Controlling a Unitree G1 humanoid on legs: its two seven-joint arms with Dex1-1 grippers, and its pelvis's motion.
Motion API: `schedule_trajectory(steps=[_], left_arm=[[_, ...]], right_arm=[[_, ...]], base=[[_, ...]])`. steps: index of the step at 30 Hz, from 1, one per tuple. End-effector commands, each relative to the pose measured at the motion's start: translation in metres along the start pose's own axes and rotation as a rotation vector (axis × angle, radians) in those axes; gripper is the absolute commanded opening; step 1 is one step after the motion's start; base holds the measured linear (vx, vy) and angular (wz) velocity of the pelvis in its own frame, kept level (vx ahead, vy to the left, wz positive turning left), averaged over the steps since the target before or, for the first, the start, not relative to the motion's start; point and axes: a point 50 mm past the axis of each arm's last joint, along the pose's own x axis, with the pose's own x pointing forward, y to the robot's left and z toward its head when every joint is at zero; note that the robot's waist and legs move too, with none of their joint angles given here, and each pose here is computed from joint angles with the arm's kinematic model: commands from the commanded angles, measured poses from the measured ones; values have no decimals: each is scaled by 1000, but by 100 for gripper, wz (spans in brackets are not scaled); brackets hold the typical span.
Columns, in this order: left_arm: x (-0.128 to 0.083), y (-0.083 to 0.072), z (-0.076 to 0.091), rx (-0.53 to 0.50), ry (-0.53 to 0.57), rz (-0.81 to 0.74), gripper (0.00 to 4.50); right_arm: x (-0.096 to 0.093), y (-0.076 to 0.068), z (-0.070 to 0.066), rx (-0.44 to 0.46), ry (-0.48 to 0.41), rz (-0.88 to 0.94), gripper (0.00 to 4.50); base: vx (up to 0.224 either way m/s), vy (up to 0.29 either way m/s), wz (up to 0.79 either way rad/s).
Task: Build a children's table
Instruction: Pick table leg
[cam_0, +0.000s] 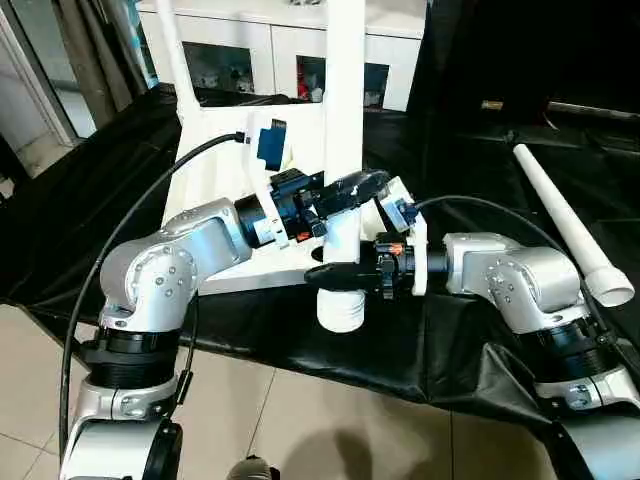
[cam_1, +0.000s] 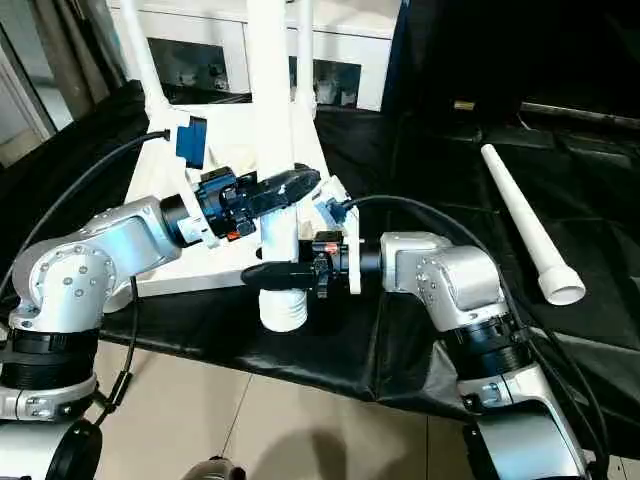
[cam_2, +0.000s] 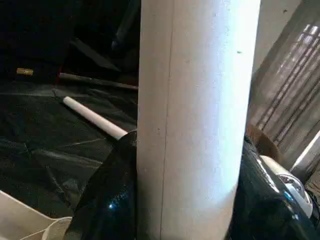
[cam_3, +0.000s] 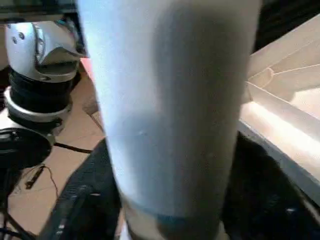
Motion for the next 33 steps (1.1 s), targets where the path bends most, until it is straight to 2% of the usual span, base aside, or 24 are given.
schedule_trajectory(steps=[1,9,11,14,16,17,20,21,22,23,24,25,26,28,29,30,31,32,33], left_arm=[[4,-9,6,25,-7,-57,188],[3,-4,8,38,-27,-3,188],[3,-4,7,17,-22,-8,244],[3,-5,8,0,-46,-12,263],[4,-5,13,25,-115,-13,301],[4,-4,18,45,-196,-6,301],[1,-6,32,9,-391,-49,302],[1,-6,32,6,-400,-51,302],[-1,-6,36,-20,-458,-64,302],[-2,-7,37,-24,-463,-65,302],[-3,-5,37,-8,-452,-40,302],[-3,-5,37,-4,-449,-32,302],[-7,6,34,38,-399,106,302],[-18,24,29,129,-315,341,302],[-18,24,29,129,-315,341,302],[-36,40,22,231,-248,534,302],[-39,42,20,246,-238,562,302],[-67,54,1,303,-151,795,302],[-70,55,-1,307,-145,814,302]], right_arm=[[-4,-3,3,8,13,-32,238],[-5,-4,-1,16,2,-43,200],[-4,-5,-2,17,-11,-53,198],[-4,-5,-3,15,-32,-66,196],[-3,-5,-3,9,-67,-77,195],[-3,-6,-2,5,-110,-95,195],[-3,-8,2,8,-210,-132,195],[-3,-8,3,8,-216,-134,195],[-4,-9,5,8,-263,-156,195],[-4,-9,5,-1,-280,-176,195],[-8,-12,8,-21,-339,-249,194],[-8,-13,8,-25,-343,-257,193],[-15,-17,9,-62,-362,-363,193],[-24,-23,8,-156,-321,-516,193],[-24,-23,8,-156,-321,-516,193],[-34,-28,5,-236,-277,-675,193],[-36,-29,5,-246,-272,-701,193],[-48,-34,3,-280,-287,-882,193],[-49,-34,3,-280,-290,-893,193]], base=[[0,0,0],[0,0,0],[0,0,0],[0,0,0],[0,0,0],[0,0,0],[0,0,0],[0,0,0],[0,0,0],[0,0,0],[0,0,0],[0,0,0],[0,0,0],[0,0,0],[0,0,0],[0,0,0],[0,0,0],[0,0,0],[0,0,0]])
